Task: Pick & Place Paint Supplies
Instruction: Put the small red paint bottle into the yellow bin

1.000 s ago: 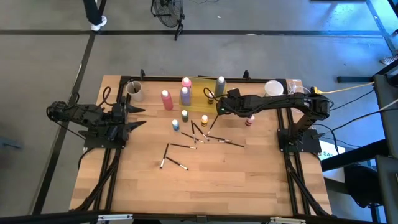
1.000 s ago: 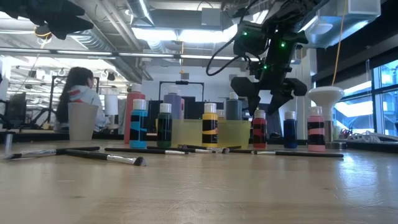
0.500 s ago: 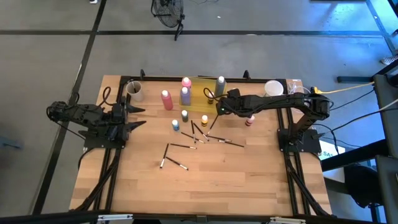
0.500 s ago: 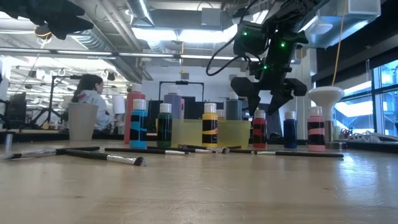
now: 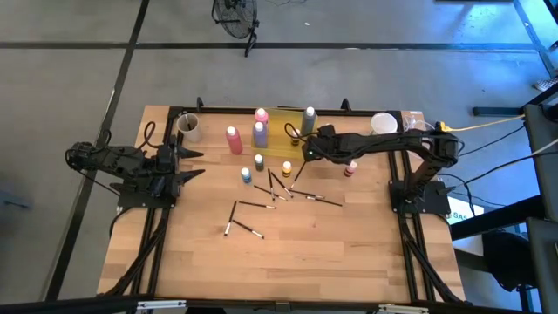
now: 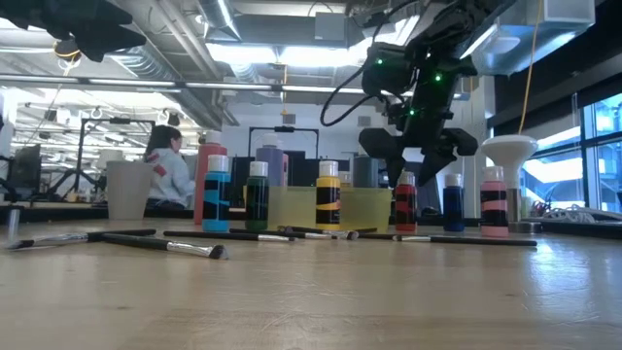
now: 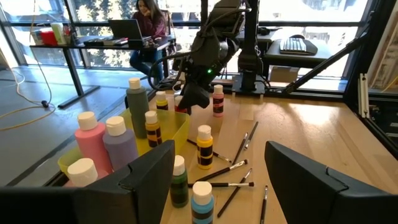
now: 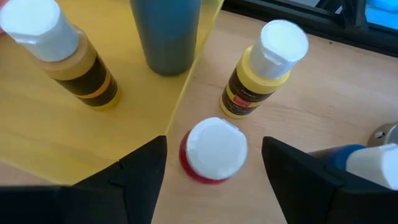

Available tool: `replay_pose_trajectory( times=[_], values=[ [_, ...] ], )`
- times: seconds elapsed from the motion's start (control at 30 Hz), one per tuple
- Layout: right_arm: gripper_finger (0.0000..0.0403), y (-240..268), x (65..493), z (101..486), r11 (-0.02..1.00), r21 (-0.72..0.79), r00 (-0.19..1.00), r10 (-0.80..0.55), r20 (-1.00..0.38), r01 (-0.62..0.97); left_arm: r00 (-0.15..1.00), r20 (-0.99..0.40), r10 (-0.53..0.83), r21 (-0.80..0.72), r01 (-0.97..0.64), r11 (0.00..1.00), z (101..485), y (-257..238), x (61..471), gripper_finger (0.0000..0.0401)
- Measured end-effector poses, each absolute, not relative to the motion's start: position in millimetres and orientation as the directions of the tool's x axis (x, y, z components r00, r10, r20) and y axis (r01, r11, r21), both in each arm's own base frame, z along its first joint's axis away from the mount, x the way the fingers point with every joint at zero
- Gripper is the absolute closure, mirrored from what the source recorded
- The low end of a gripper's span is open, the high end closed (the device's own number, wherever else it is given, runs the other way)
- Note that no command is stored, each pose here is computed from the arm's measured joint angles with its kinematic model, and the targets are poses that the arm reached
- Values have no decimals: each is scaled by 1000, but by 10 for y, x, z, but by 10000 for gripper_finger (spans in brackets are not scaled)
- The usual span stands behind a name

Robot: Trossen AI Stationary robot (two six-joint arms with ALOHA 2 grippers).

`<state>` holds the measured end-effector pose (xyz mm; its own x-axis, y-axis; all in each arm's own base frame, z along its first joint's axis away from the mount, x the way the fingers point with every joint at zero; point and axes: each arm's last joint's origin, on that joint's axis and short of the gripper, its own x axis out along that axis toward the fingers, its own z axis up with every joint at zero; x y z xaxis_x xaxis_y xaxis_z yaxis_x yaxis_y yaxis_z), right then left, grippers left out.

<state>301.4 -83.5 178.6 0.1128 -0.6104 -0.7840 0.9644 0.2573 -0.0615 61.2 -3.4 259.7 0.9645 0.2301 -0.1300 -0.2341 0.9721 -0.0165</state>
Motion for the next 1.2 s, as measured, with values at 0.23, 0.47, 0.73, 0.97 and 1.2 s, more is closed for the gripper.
replay_pose_trajectory(
  times=[0.23,0.47,0.73,0.97,1.2],
  values=[
    [138,-855,3031,1755,270,-65,116,-603,-789,961,964,-130,230,-17,-234,972,2597,-34,612,155],
    [162,-855,3034,1756,272,-61,120,-601,-790,960,964,-130,230,-16,-234,972,2597,-34,613,155],
    [189,-855,3036,1755,276,-61,122,-599,-792,959,964,-130,230,-16,-234,972,2597,-34,612,155],
    [216,-854,3035,1754,277,-62,121,-597,-793,959,964,-130,230,-16,-234,972,2596,-34,613,155],
    [267,-854,3037,1756,298,-72,125,-591,-797,952,964,-131,230,-16,-234,972,2596,-34,613,155]
  ],
)
